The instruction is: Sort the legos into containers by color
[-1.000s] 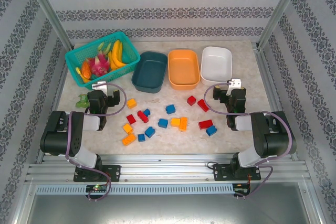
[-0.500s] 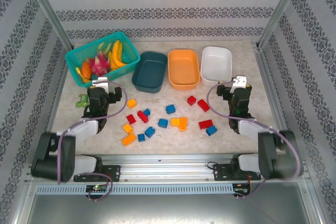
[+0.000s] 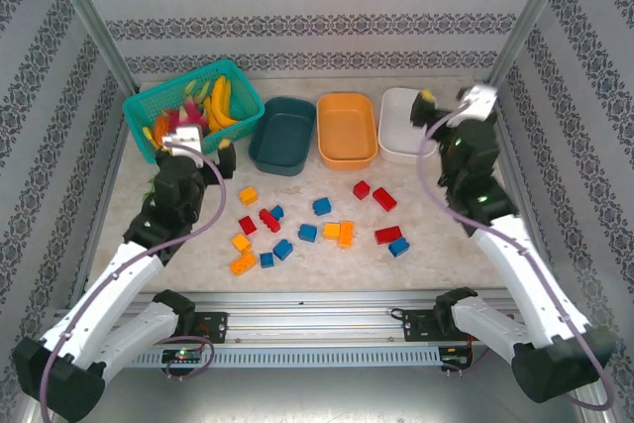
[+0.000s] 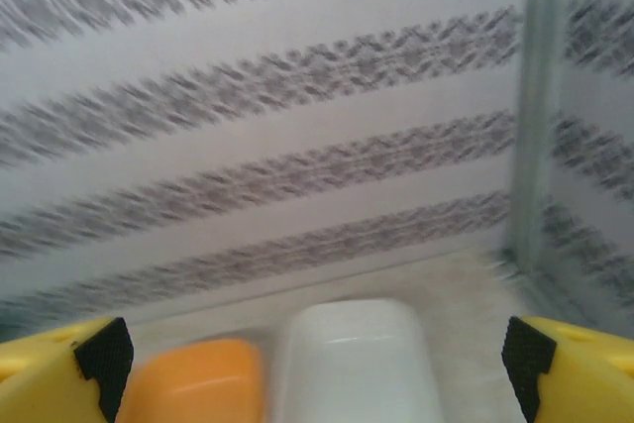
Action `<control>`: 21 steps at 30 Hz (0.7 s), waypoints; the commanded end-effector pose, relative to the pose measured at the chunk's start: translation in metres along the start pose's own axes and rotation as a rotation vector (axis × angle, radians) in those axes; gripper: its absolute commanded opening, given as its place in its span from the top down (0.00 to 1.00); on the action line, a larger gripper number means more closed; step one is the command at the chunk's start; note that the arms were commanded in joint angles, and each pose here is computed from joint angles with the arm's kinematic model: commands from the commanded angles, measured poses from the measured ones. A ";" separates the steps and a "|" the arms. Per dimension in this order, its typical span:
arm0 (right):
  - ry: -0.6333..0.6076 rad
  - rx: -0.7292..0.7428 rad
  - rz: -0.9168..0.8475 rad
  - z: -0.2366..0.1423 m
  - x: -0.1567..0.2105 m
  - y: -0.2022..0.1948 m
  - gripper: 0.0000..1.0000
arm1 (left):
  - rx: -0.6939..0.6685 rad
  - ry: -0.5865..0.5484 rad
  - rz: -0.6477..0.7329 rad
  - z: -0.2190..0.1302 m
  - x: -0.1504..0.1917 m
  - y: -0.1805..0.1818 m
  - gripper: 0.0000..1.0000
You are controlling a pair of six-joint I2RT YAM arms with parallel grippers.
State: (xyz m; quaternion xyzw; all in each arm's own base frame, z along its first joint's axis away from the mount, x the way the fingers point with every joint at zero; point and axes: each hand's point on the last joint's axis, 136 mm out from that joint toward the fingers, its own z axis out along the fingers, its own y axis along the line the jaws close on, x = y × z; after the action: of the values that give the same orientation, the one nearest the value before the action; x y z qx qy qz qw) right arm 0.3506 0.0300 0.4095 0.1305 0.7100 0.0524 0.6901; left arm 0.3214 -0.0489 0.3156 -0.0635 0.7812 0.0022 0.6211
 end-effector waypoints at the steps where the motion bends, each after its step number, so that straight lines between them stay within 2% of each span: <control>1: 0.351 0.018 0.344 -0.017 0.047 -0.008 0.02 | -0.081 0.228 -0.190 -0.022 0.003 0.010 0.00; 2: 0.413 -0.082 0.394 -0.015 0.055 0.006 0.02 | -0.033 0.248 -0.221 -0.018 0.003 0.000 0.00; 3: 0.473 -0.083 0.412 -0.017 0.062 0.010 0.02 | 0.058 0.276 -0.235 -0.015 0.003 -0.016 0.00; 5: 0.600 0.056 0.345 -0.034 0.081 0.002 0.04 | 0.169 0.328 -0.258 -0.011 0.008 -0.040 0.00; 9: 0.815 0.182 0.208 -0.074 0.114 -0.005 0.19 | 0.325 0.476 -0.271 -0.014 0.031 -0.077 0.00; 13: 1.038 0.236 0.154 -0.120 0.165 -0.015 0.22 | 0.433 0.584 -0.205 -0.035 0.060 -0.106 0.00; 17: 1.267 0.302 0.159 -0.164 0.231 -0.031 0.27 | 0.511 0.724 -0.127 -0.061 0.104 -0.126 0.00; 21: 1.348 0.333 0.264 -0.177 0.287 -0.042 0.29 | 0.557 0.784 -0.065 -0.082 0.134 -0.141 0.00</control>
State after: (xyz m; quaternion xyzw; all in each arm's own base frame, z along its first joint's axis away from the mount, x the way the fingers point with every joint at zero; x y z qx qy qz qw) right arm 0.1856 0.0755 0.1556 0.2217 0.9660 0.0711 0.1127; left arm 0.2518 -0.2003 0.2313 0.0678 0.9156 -0.2441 0.3123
